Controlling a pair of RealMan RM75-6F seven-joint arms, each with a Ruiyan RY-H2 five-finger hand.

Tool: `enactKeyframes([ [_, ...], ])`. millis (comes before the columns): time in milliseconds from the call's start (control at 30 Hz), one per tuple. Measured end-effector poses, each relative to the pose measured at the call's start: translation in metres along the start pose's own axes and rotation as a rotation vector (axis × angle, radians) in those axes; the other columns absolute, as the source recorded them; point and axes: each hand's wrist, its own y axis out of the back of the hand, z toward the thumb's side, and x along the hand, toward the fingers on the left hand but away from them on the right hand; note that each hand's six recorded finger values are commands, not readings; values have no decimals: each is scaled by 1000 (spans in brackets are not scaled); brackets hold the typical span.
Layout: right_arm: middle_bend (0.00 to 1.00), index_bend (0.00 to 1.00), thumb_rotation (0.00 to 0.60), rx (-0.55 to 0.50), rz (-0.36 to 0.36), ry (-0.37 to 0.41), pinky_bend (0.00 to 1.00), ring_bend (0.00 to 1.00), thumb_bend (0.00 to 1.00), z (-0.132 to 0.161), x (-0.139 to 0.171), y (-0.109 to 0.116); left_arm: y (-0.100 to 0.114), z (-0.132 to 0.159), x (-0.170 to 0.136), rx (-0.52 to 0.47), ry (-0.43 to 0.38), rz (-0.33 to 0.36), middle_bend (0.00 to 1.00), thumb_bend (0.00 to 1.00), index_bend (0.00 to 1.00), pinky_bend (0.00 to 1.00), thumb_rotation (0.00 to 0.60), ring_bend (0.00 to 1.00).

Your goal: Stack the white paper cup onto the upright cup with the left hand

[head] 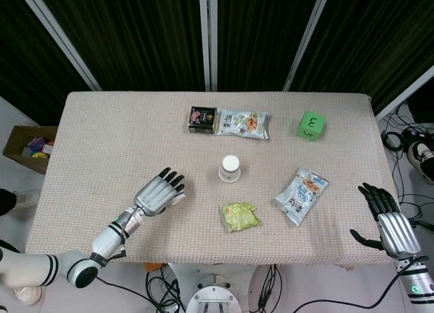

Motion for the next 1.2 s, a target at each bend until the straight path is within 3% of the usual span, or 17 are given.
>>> enactKeyframes([
  [133, 41, 0, 600, -2, -2, -6, 0, 0, 153, 0, 0, 0, -1, 2, 11, -83, -10, 21, 274, 292, 394, 145, 600, 193],
  [267, 42, 0, 600, -8, -7, -10, 0, 0, 153, -2, 1, 0, 4, -3, 24, -82, 0, 89, 422, 335, 488, 152, 600, 291],
  [500, 41, 0, 600, -16, -13, -18, 0, 0, 153, -5, 2, 1, 31, -9, 27, -219, 22, 200, 424, 336, 502, 155, 600, 296],
  [600, 41, 0, 600, -16, -15, -17, 0, 0, 153, -5, 2, 1, 48, -10, 26, -351, 20, 241, 415, 341, 501, 158, 600, 295],
  [833, 41, 0, 600, -12, -19, -18, 0, 0, 153, -5, 4, 3, 105, -13, 41, -804, -17, 355, 400, 346, 488, 161, 600, 267],
  [933, 41, 0, 600, -11, -21, -22, 0, 0, 152, -5, 5, 4, 125, -13, 52, -954, -23, 385, 394, 353, 488, 161, 600, 245],
  [1133, 42, 0, 600, -10, -25, -31, 0, 0, 153, -6, 7, 7, 137, 5, 78, -1288, -48, 327, 383, 355, 484, 159, 600, 224],
  [1200, 41, 0, 600, -10, -25, -32, 0, 0, 153, -6, 7, 6, 135, 15, 85, -1358, -56, 304, 380, 355, 484, 157, 600, 220],
])
